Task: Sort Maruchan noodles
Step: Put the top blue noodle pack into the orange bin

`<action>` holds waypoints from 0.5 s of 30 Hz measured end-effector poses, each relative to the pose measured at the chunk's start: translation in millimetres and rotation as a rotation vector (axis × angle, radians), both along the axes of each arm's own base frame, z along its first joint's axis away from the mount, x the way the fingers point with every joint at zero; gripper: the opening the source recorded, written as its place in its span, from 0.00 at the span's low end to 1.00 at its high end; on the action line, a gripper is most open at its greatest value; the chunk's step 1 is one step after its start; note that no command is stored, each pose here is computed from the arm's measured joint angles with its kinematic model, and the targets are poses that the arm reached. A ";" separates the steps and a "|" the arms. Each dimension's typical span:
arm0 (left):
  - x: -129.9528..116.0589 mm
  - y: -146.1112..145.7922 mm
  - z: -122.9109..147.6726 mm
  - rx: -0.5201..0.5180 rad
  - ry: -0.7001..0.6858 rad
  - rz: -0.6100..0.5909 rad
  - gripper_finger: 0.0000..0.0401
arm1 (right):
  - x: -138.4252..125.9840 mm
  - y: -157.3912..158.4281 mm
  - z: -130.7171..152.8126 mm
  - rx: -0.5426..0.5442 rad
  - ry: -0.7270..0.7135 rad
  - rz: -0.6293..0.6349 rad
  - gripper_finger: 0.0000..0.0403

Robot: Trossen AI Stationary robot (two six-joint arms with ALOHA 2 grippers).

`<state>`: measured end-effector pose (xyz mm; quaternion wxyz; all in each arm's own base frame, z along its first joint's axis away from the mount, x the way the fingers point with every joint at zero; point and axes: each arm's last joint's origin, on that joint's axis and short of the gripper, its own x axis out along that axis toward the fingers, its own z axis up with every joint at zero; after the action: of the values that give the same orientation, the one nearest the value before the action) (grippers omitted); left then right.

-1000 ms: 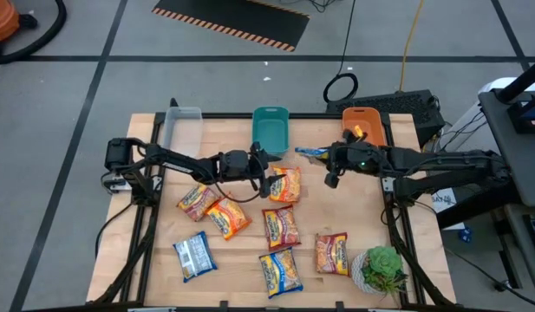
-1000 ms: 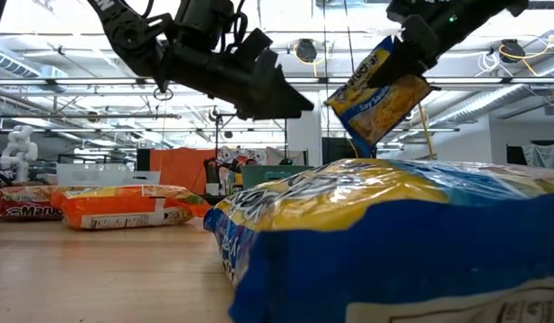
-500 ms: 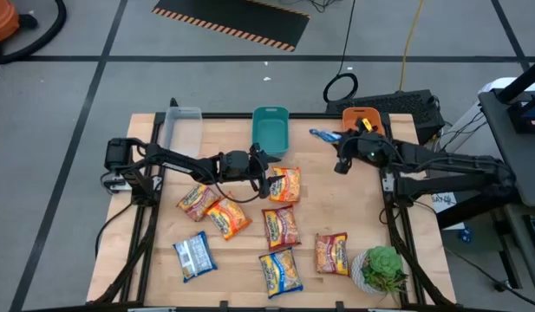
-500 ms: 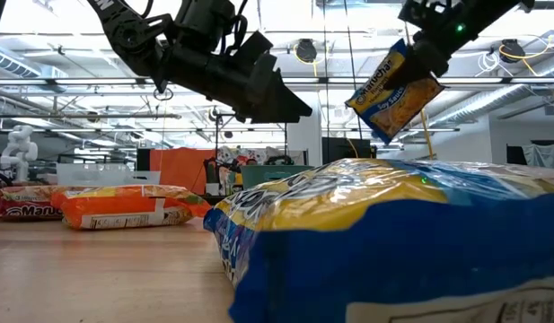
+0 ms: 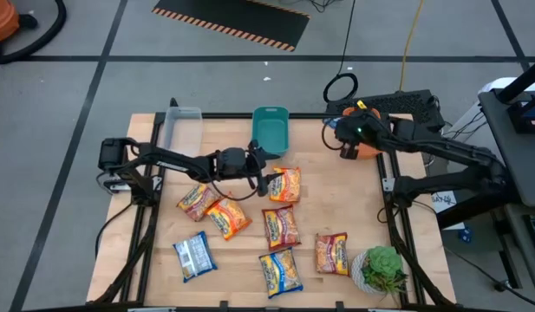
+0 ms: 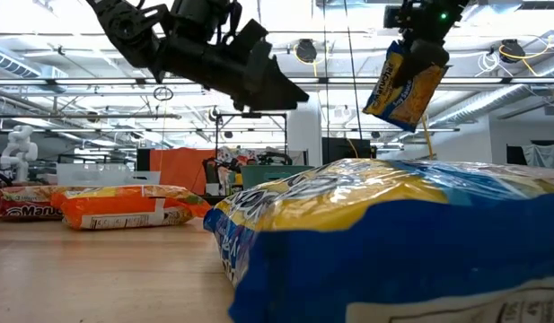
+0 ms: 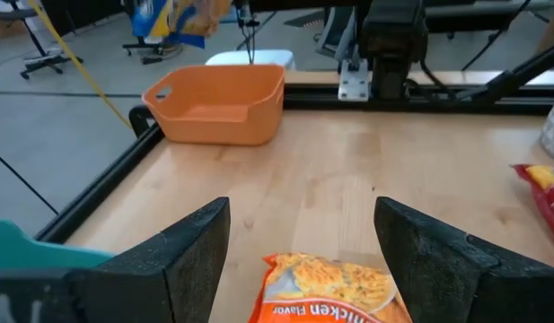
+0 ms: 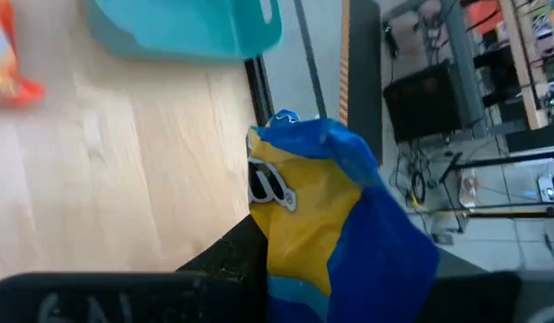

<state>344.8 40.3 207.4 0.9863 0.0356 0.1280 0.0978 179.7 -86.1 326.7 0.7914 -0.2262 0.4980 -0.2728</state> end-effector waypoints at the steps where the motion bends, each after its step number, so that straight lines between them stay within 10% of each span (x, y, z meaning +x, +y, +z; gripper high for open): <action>1: -1.4 -0.2 2.9 0.001 -0.002 0.000 0.70 | 0.2 -2.1 -1.3 0.001 0.037 0.006 0.29; 15: -15.0 -1.7 30.0 0.019 -0.041 -0.006 0.70 | -15.9 -31.6 -22.4 0.127 0.333 0.012 0.28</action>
<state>329.8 38.6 237.4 0.9886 0.0433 0.1067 0.0967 163.8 -117.6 304.3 0.7122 -0.2208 0.6372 -0.1951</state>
